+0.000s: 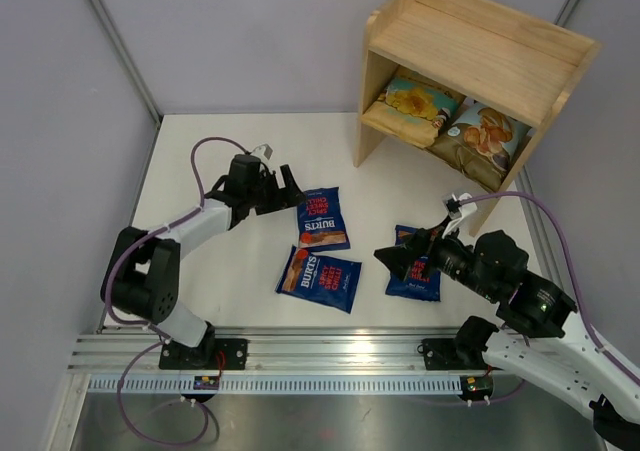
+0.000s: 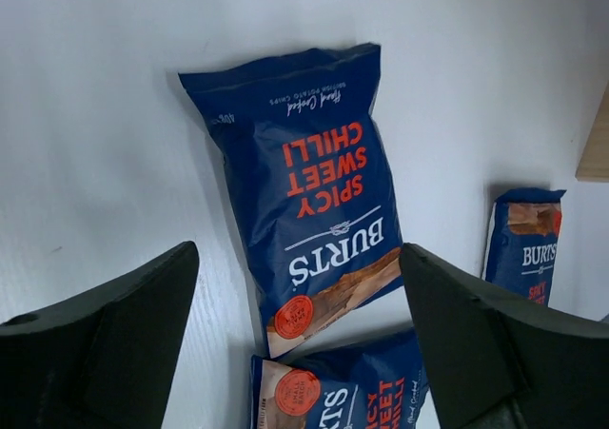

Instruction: Place and organize the chips bags onto the shelf

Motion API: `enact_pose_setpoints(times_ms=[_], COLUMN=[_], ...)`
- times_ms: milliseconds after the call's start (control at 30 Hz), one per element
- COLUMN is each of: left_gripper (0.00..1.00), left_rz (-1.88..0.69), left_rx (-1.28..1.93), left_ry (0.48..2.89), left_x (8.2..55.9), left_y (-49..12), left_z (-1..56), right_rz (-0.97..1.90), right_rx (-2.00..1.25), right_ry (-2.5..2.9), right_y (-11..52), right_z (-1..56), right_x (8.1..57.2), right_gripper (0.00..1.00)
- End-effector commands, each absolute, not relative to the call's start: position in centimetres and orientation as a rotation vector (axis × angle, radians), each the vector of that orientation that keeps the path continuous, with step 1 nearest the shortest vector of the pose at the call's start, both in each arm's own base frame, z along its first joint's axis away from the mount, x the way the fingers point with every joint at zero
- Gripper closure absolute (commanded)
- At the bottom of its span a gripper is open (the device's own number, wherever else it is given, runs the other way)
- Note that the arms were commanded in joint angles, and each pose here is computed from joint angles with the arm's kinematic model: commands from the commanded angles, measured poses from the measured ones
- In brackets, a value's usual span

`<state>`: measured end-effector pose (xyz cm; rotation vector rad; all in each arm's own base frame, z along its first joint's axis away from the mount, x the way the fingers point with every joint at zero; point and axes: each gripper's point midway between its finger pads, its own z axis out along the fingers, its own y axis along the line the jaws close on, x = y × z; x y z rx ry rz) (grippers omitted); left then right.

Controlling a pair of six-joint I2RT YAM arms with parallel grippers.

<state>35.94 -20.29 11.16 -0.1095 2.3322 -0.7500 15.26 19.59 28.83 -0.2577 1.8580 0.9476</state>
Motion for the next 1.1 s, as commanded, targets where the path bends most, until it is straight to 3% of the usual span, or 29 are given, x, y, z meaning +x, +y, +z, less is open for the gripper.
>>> enact_pose_setpoints(times_ms=[0, 100, 267, 400, 600, 733, 800, 900, 1067], left_gripper=[0.14, 0.27, 0.28, 0.36, 0.70, 0.82, 0.94, 1.00, 1.00], left_rz=[-0.927, -0.937, -0.975, -0.954, -0.957, -0.958, -0.944, -1.015, -1.137], left_rx=[-0.007, -0.011, -0.025, -0.046, -0.047, -0.094, -0.154, -0.217, -0.247], left_ry=[2.302, 2.366, 2.427, 2.470, 2.496, 2.419, 2.380, 2.266, 2.114], left_x=[36.2, 36.1, 35.8, 35.6, 35.2, 35.8, 36.2, 36.3, 35.9], left_y=[-22.3, -22.6, -23.2, -23.2, -24.3, -24.2, -23.8, -23.9, -24.5], left_z=[11.2, 8.7, 5.6, 3.6, 1.8, 3.2, 4.0, 6.9, 10.7], right_rz=[1.024, 1.019, 1.030, 1.038, 1.032, 1.005, 0.991, 0.967, 1.040], right_rx=[-0.369, -0.376, -0.402, -0.421, -0.423, -0.384, -0.327, -0.179, 0.015], right_ry=[1.810, 1.817, 1.792, 1.796, 1.815, 1.834, 1.845, 1.865, 1.844], right_y=[21.0, 21.0, 21.6, 22.2, 23.0, 22.8, 22.5, 21.9, 22.1], right_z=[29.7, 29.3, 29.5, 29.2, 28.4, 27.8, 27.6, 26.6, 24.5], right_x=[14.2, 14.3, 14.4, 14.6, 15.3, 15.9, 16.3, 17.6, 18.6], right_gripper=[0.01, 0.01, 0.01, 0.01, 0.01, 0.00, 0.01, 0.00, 0.01])
